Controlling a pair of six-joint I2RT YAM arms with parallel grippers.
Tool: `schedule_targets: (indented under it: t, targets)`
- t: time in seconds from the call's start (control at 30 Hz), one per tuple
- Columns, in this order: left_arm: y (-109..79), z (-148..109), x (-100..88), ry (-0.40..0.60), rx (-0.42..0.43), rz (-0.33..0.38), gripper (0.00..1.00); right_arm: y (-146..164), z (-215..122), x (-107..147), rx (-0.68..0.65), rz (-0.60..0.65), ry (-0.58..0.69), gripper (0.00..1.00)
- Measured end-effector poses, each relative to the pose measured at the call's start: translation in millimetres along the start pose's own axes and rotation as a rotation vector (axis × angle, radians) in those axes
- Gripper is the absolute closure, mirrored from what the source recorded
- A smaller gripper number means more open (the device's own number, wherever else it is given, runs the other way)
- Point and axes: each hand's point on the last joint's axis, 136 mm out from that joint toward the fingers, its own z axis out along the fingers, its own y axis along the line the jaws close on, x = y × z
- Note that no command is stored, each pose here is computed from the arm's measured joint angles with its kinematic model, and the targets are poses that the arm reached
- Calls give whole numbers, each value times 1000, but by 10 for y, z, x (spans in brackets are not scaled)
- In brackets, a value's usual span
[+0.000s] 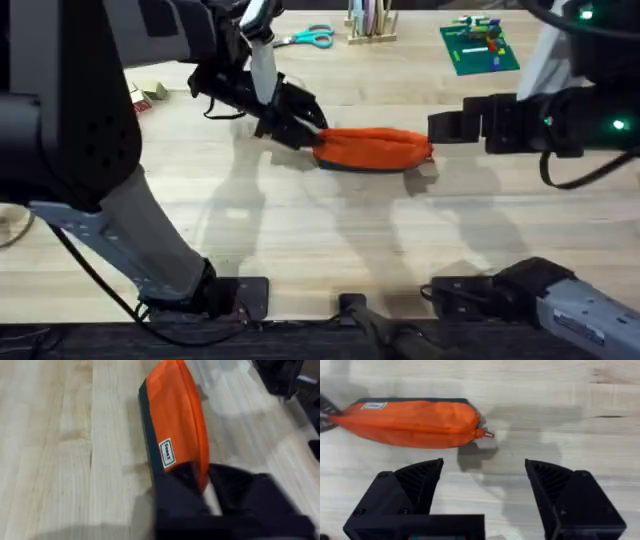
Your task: Unzip the bag, pick up the pens from the table one at a time and place them inside, then zip the bag closed.
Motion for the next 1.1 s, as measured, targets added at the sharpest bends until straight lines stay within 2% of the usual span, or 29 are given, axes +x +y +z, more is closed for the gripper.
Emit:
schedule_targets:
  t: [0.13, 0.17, 0.6, 0.8, 0.9, 1.1]
  targets:
    - [4, -14, 4, -1, -3, -9, 84, 65, -91, -2, -26, -22, -34, 4]
    - [4, -16, 6, -1, -4, -13, 31, 76, -106, -1, -31, -26, -39, 4]
    - [7, -17, 9, 3, -4, -12, 7, 89, -123, 1, -36, -30, -44, 4]
    - [-32, -43, 55, 57, -2, -11, 4, 90, -124, 1, -36, -30, -44, 4]
    - [-83, -131, -11, 115, -26, 35, 4, 89, -122, 2, -36, -30, -44, 4]
    - [-176, -397, -269, 239, -133, 156, 4, 89, -123, 1, -36, -30, -44, 4]
